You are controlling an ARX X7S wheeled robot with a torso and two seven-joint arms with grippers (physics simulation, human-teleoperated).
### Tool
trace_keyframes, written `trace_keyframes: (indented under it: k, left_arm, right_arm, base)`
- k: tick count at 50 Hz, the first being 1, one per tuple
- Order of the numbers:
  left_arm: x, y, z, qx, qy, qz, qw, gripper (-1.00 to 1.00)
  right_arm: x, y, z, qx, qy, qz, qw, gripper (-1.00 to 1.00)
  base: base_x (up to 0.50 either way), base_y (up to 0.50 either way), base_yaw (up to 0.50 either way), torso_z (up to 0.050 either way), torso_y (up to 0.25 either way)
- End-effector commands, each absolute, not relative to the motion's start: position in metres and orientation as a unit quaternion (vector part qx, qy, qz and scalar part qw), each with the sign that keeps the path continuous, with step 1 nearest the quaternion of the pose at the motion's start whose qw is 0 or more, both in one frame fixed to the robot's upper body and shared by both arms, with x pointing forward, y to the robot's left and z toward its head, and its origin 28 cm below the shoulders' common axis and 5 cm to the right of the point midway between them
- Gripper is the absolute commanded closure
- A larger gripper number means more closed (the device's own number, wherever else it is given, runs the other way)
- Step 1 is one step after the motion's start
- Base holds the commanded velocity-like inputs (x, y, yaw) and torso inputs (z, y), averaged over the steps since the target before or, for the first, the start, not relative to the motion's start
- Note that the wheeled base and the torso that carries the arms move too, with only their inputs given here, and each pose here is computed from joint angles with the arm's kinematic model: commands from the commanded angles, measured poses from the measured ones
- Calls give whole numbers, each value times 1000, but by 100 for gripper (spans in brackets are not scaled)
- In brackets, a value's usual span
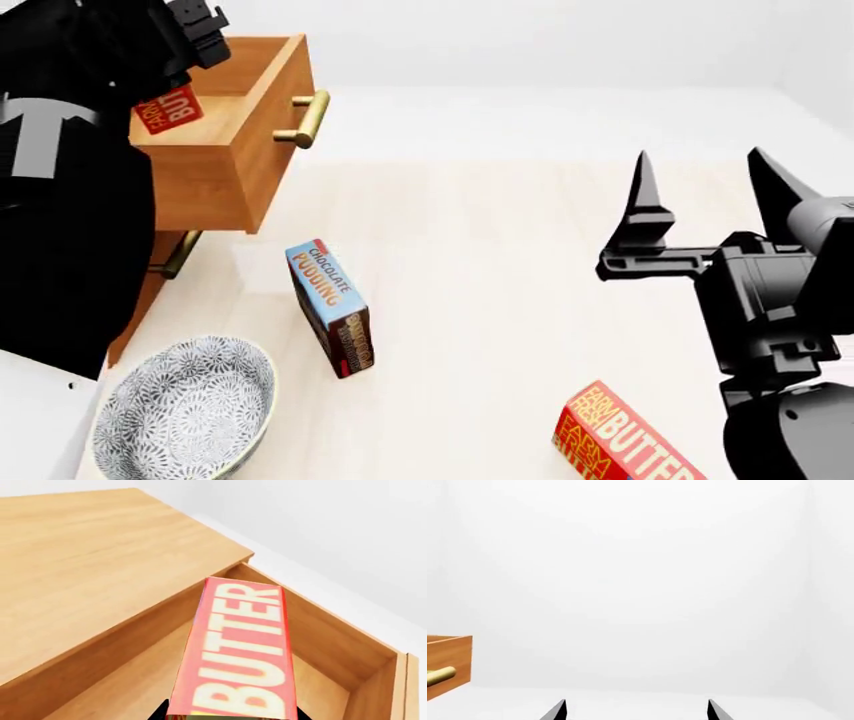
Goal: Put the butter at the front in the top drawer of the cabinet and close it.
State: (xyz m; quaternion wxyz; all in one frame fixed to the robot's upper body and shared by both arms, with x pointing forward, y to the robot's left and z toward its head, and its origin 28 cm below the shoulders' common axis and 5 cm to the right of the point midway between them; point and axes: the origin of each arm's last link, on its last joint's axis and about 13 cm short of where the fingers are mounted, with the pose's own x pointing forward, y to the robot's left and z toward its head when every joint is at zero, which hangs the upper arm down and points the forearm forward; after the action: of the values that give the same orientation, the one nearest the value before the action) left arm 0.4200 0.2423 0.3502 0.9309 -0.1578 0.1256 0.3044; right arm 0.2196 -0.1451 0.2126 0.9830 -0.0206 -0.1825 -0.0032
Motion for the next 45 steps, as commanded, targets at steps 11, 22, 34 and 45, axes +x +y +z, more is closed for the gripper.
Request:
trace_keyframes:
  k: [11, 22, 34, 45]
  left_arm:
    - [419, 244, 359, -152, 103, 314, 932, 100]
    - [419, 244, 359, -152, 103, 314, 932, 100]
    - [419, 244, 359, -152, 103, 314, 932, 100]
    - [419, 244, 359, -152, 103, 314, 932, 100]
  right_arm:
    - [218, -144, 207, -18, -174, 3, 985, -100]
    - [217, -143, 206, -23, -171, 8, 985, -100]
    - [215, -143, 205, -24, -170, 10, 985, -100]
    - [213, -142, 205, -23, -170, 10, 985, -100]
  base:
    - [0, 0, 0, 0, 1]
    - [0, 0, 0, 1, 1]
    - [0, 0, 0, 0, 1]
    - [0, 0, 0, 1, 2]
